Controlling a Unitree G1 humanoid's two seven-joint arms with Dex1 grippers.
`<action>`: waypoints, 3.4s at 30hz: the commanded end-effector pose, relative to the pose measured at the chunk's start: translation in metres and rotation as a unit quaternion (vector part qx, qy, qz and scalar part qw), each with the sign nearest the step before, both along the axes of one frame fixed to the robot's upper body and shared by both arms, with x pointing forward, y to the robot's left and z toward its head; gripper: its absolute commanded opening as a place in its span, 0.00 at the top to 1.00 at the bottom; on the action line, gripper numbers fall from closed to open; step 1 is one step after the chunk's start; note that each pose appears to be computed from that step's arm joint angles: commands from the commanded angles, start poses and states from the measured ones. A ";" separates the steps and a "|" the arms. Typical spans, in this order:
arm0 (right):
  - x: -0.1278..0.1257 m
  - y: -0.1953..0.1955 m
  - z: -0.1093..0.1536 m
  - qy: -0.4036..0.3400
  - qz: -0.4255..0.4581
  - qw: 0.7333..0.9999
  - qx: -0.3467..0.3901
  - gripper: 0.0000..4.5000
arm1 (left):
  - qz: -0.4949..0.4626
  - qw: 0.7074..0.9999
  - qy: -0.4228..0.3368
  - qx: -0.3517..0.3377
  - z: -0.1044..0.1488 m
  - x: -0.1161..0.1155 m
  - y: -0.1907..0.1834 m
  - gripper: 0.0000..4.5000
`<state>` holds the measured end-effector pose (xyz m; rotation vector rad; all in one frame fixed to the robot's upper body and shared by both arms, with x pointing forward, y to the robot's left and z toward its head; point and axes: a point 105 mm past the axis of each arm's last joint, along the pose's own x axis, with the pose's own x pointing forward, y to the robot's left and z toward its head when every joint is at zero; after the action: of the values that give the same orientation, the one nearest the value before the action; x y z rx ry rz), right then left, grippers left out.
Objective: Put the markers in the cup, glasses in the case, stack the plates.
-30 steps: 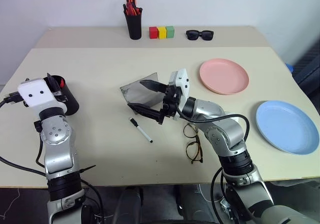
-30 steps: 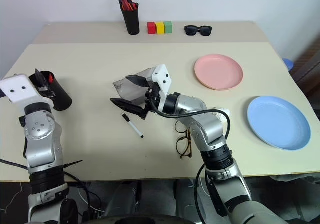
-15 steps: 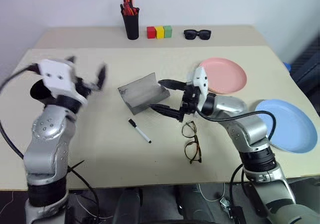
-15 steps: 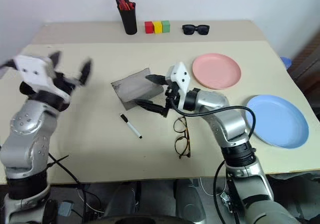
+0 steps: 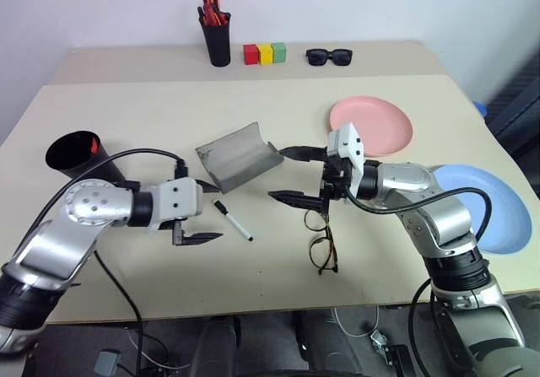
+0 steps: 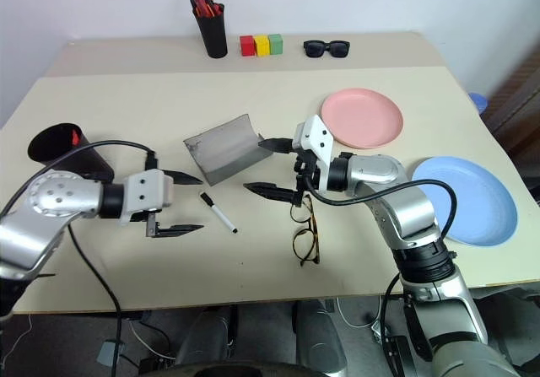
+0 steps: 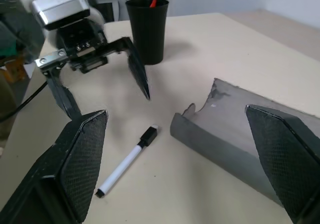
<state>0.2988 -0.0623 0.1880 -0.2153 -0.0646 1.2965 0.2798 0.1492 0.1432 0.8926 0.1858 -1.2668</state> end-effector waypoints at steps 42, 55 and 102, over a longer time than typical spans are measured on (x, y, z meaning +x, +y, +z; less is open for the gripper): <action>-0.010 -0.002 0.004 -0.026 0.006 1.000 -0.013 0.00 | 0.358 0.766 -0.254 -0.469 0.165 0.034 0.089 0.99; 0.009 0.073 0.036 -0.048 -0.040 0.990 0.128 0.00 | 0.560 0.569 -0.445 -0.405 0.149 0.008 0.176 0.99; 0.024 -0.011 -0.001 -0.076 -0.126 0.989 -0.022 0.00 | 0.261 0.927 0.004 -0.271 0.040 0.057 -0.017 0.01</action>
<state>0.3231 -0.0660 0.1729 -0.3208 -0.0718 1.0536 0.3372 0.1373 0.1820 0.2987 0.0546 -0.7099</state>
